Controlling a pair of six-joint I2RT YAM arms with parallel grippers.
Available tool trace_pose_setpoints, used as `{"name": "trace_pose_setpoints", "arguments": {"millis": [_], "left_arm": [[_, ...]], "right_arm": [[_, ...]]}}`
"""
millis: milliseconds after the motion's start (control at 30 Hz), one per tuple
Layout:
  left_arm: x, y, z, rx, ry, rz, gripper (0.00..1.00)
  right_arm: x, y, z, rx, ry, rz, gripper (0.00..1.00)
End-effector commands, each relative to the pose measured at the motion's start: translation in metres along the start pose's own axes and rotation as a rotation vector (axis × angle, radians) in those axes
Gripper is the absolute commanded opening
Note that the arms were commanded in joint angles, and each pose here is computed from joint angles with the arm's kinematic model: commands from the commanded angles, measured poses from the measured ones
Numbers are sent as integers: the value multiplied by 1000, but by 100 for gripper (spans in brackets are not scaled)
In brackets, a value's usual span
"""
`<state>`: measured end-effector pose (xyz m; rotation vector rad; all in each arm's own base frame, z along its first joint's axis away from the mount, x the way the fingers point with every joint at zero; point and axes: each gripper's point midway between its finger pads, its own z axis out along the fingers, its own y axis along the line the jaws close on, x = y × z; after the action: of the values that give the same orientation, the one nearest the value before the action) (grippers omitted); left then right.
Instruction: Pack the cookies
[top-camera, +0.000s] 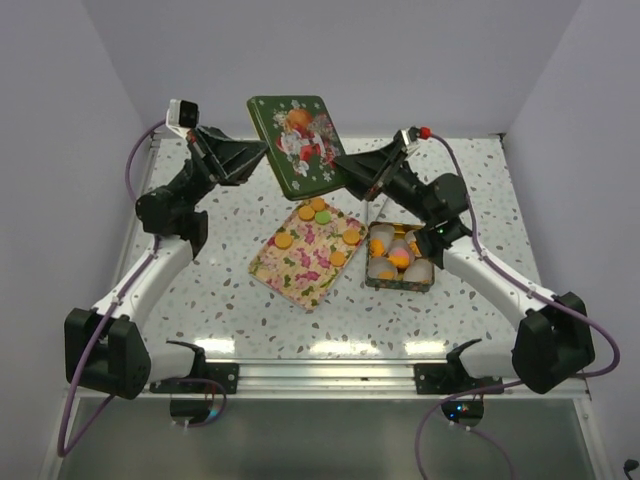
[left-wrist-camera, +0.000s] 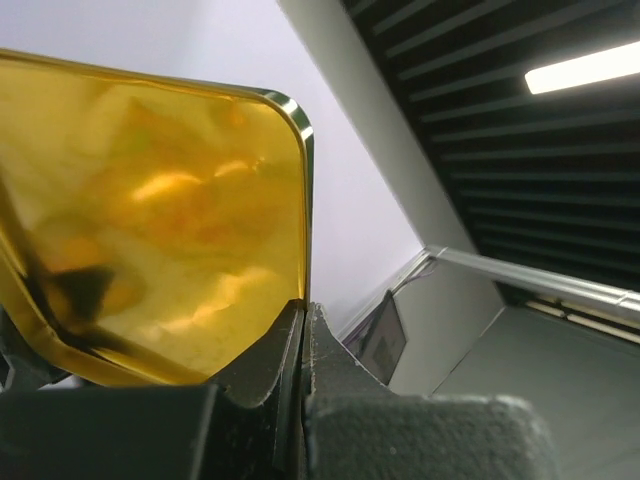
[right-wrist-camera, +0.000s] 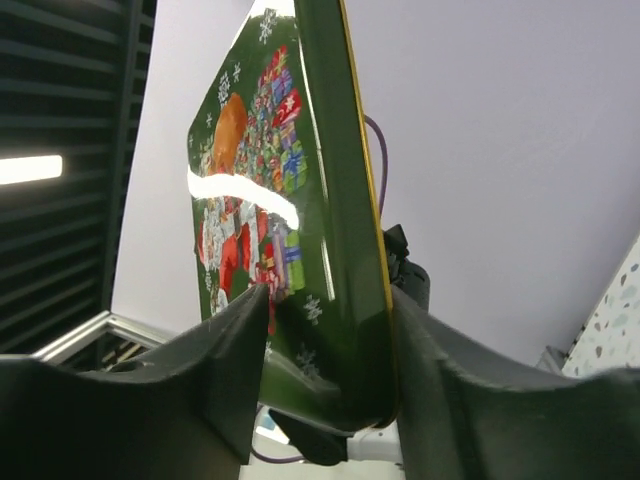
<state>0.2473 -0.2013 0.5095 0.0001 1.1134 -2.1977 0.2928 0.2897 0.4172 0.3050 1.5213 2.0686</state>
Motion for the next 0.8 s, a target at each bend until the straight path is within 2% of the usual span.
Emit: {"name": "trace_pose_setpoints", "arguments": {"millis": [0, 100, 133, 333, 367, 467, 533, 633, 767], "left_arm": [[33, -59, -16, 237, 92, 137, 0], [35, -46, -18, 191, 102, 119, 0], [33, -36, -17, 145, 103, 106, 0], [36, 14, -26, -37, 130, 57, 0], [36, 21, -28, -57, 129, 47, 1], [35, 51, -37, -153, 124, 5, 16], [37, 67, -41, -212, 138, 5, 25], [38, 85, -47, -282, 151, 5, 38], [40, 107, -56, -373, 166, 9, 45]], "right_arm": [[6, 61, -1, -185, 20, -74, 41], [9, 71, -4, -217, 32, -76, 31], [10, 74, -4, -218, 41, -85, 26], [20, 76, -10, -161, 69, -139, 12], [20, 71, -10, -133, 69, -131, 7], [19, 55, -12, -25, 62, -144, 0], [17, 46, -13, 51, 51, -210, 0], [12, 27, -22, 194, 23, -224, 0], [-9, 20, -36, 295, -82, -246, 0]]}}
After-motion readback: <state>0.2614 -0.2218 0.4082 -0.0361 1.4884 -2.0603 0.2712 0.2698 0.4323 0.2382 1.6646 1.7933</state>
